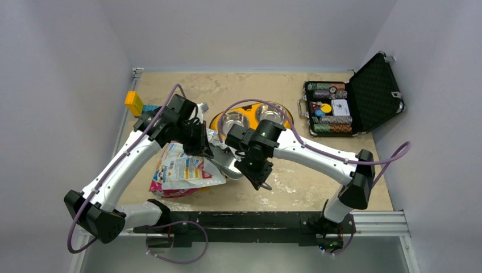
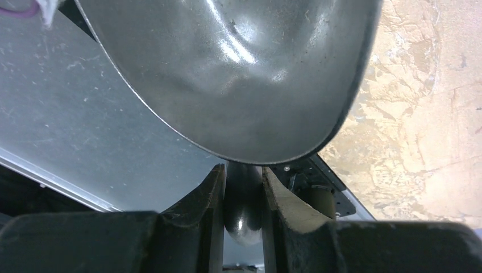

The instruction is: Serve the pet food

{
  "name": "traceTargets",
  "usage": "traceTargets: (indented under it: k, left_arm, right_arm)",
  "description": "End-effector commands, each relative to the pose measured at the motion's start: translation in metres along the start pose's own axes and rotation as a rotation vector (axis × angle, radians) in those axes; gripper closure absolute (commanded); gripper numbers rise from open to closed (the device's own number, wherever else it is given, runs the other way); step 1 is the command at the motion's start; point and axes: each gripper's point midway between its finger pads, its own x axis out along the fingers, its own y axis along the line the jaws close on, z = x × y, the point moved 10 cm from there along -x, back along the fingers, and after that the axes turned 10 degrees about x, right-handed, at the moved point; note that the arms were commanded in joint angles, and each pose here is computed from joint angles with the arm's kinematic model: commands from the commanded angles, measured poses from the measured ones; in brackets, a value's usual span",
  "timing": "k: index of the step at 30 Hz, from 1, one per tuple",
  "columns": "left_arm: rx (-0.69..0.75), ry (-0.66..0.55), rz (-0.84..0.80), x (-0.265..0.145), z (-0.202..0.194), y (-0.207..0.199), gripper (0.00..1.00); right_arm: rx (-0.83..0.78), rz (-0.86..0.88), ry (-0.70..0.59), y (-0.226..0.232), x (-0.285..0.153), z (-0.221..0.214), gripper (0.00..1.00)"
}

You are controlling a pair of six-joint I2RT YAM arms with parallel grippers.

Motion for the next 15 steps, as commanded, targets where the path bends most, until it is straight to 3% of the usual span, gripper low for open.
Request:
traceTargets:
  k: [1,9,15]
  left_arm:
    - [0.002,-0.076,-0.138,-0.019,0.000,-0.017,1.00]
    - [-0.010,-0.113,-0.114,-0.031,-0.001,-0.020,1.00]
    - [-0.026,-0.110,-0.123,-0.030,-0.001,-0.021,1.00]
  right_arm:
    - [-0.075,0.045,-0.015,0.005,0.000,0.006,1.00]
    - [-0.031,0.102,-0.026,0.004,0.012,-0.001,1.00]
    - [0.172,0.042,-0.146,-0.022,0.006,0.012,1.00]
